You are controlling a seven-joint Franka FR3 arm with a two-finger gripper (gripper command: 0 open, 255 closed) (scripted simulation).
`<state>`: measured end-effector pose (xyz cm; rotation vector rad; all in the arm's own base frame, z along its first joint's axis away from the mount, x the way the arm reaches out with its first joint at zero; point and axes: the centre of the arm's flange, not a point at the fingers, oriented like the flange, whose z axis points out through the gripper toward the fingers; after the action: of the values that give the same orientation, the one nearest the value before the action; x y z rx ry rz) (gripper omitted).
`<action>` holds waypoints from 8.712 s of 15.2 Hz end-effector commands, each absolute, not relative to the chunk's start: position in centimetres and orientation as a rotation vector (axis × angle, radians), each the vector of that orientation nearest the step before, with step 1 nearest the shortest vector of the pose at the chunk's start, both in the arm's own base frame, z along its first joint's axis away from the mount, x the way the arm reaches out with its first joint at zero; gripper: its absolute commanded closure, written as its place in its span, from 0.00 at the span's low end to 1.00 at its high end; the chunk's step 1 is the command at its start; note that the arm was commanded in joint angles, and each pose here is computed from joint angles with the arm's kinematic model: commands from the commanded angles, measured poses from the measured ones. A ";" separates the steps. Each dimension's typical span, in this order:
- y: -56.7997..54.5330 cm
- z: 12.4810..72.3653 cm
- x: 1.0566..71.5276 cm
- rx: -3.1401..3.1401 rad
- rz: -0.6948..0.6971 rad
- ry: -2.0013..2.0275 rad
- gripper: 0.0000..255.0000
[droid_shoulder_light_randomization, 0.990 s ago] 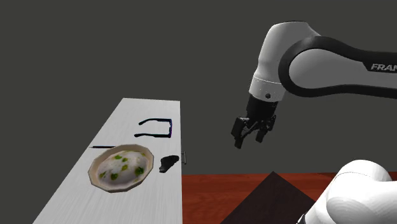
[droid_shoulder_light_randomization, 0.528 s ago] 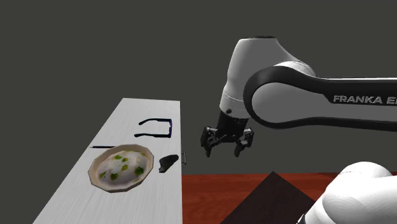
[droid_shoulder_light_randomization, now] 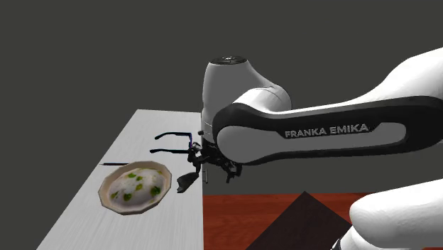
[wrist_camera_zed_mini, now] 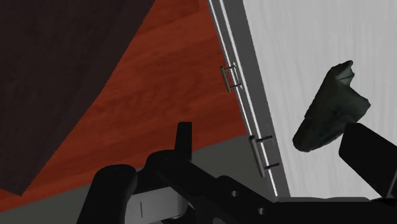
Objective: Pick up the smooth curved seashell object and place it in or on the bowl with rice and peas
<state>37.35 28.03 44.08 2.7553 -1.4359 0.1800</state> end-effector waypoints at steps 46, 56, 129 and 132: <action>29.1 34.6 49.3 2.137 0.185 -2.061 0.00; 29.0 34.5 49.3 2.137 0.185 -2.061 1.00; 31.3 45.8 49.3 2.376 0.057 -2.037 1.00; 31.3 47.4 49.3 2.376 0.057 -2.037 1.00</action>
<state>49.31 31.32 46.86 2.3767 -2.0372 0.0568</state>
